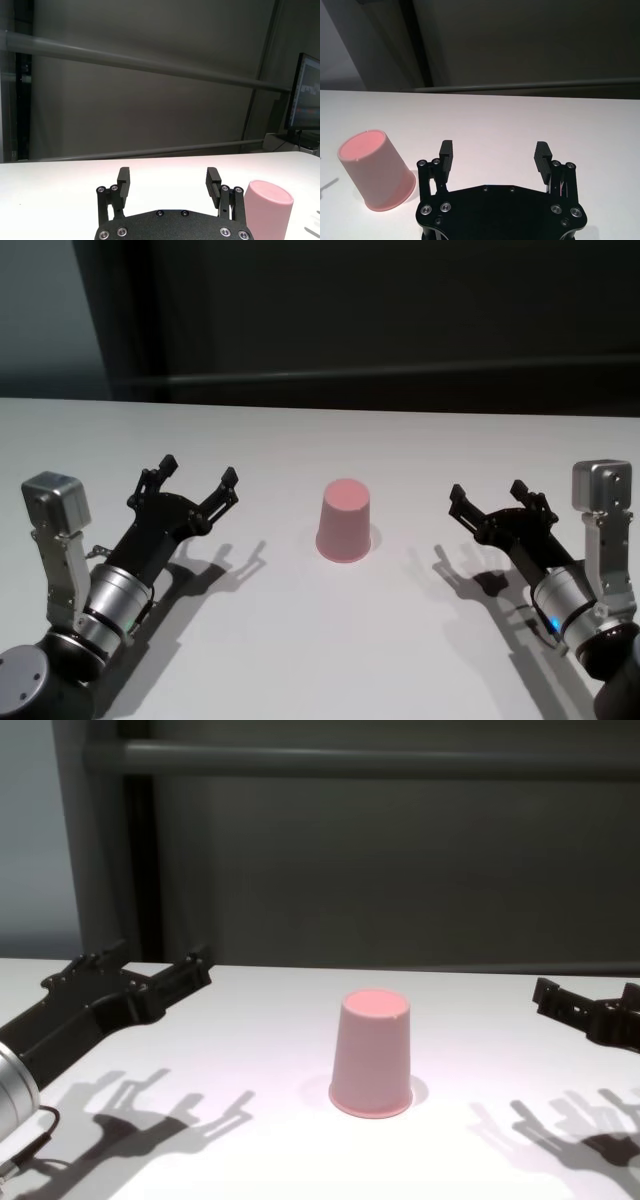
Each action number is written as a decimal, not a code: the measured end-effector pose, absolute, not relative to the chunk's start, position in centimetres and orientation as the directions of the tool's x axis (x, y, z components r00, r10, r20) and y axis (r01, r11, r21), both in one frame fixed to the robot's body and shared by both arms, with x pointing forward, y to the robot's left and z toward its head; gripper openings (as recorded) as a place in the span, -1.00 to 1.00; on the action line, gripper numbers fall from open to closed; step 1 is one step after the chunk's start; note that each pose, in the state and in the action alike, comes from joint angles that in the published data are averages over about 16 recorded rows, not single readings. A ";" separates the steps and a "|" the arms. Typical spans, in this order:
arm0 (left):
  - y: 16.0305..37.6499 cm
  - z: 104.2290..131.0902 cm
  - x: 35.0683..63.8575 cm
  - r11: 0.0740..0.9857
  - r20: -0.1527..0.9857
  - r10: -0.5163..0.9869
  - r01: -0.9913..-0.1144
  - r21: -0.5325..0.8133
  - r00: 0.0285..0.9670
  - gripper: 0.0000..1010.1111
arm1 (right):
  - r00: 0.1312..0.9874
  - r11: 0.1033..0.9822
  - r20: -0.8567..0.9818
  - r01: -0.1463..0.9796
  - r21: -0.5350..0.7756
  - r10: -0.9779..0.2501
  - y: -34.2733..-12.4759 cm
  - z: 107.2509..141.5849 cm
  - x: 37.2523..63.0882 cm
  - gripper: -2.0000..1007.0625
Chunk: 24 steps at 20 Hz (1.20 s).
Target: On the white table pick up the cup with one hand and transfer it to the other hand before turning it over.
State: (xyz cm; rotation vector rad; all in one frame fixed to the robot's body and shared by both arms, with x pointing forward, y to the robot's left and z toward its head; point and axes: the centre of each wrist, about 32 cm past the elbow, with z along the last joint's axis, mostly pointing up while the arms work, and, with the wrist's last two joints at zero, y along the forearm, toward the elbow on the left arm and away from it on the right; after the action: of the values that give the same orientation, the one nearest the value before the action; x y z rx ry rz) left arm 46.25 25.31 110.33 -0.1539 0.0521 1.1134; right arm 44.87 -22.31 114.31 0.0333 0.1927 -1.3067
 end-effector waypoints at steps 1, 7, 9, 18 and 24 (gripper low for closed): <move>25.3 110.3 46.2 0.432 -0.119 0.889 -0.896 -0.097 0.442 0.99 | 0.247 0.263 -0.160 0.961 -0.084 -0.956 -22.3 114.3 44.9 0.99; 25.3 110.3 46.2 0.432 -0.119 0.889 -0.896 -0.097 0.442 0.99 | 0.247 0.262 -0.159 0.961 -0.084 -0.956 -22.3 114.4 44.9 0.99; 25.3 110.3 46.2 0.432 -0.119 0.889 -0.896 -0.097 0.442 0.99 | 0.247 0.262 -0.158 0.961 -0.084 -0.956 -22.3 114.4 44.9 0.99; 25.3 110.3 46.2 0.432 -0.119 0.889 -0.896 -0.097 0.442 0.99 | 0.246 0.262 -0.157 0.961 -0.085 -0.956 -22.3 114.4 44.9 0.99; 25.3 110.3 46.2 0.432 -0.119 0.889 -0.896 -0.097 0.442 0.99 | 0.246 0.261 -0.156 0.962 -0.085 -0.957 -22.3 114.4 44.9 0.99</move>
State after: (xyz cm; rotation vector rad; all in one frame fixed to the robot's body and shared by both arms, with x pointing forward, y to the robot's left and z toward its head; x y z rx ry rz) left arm 46.25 25.31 110.33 -0.1539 0.0521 1.1134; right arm 44.93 -22.28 114.41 0.0304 0.1899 -1.3085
